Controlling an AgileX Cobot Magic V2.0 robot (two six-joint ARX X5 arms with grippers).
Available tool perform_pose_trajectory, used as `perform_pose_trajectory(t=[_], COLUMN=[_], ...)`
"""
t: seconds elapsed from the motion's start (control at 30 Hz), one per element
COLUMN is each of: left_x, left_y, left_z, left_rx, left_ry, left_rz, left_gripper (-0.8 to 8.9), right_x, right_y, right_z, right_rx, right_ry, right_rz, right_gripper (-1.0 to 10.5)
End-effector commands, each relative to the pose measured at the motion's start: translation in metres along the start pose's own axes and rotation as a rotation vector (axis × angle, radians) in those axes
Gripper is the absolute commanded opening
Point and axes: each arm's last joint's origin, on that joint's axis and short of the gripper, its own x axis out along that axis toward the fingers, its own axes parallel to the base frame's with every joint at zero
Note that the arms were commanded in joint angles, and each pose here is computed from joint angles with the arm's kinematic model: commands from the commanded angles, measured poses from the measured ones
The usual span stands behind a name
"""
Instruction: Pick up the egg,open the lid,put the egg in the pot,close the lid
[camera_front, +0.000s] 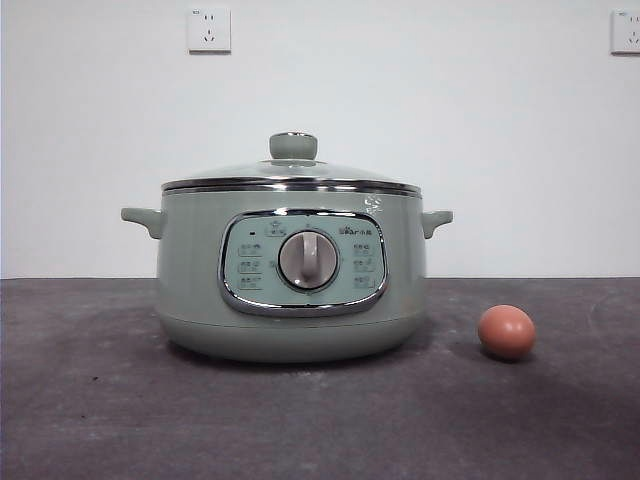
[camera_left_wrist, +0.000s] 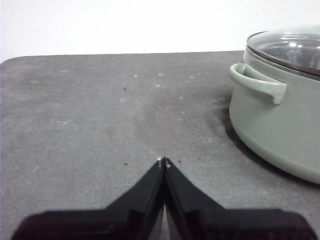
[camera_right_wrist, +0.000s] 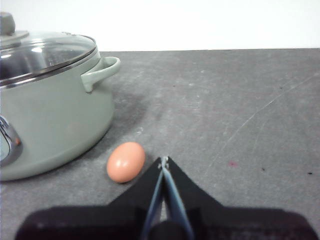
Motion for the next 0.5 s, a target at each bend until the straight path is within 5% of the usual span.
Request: perform_pose_trajectory(t=[0.03,0.27,0.5], left_x=[0.001,-0.001,-0.014], left_y=[0.0,-0.003,-0.006], left_z=[-0.004,0.003,0.036], left_rx=[-0.078,-0.206,-0.246], left_ry=[0.01,0.001,-0.048], left_rz=[0.0,-0.089,-0.121], left_gripper=[-0.03,-0.06,-0.06], right_x=[0.001,-0.002,-0.012], right_y=[0.0,0.001,0.004], right_z=[-0.004,0.007,0.045], right_rx=[0.099,0.221,0.234], right_ry=[0.016,-0.019,-0.087], right_rz=[0.004,0.006,0.016], right_gripper=[0.0,-0.1,-0.1])
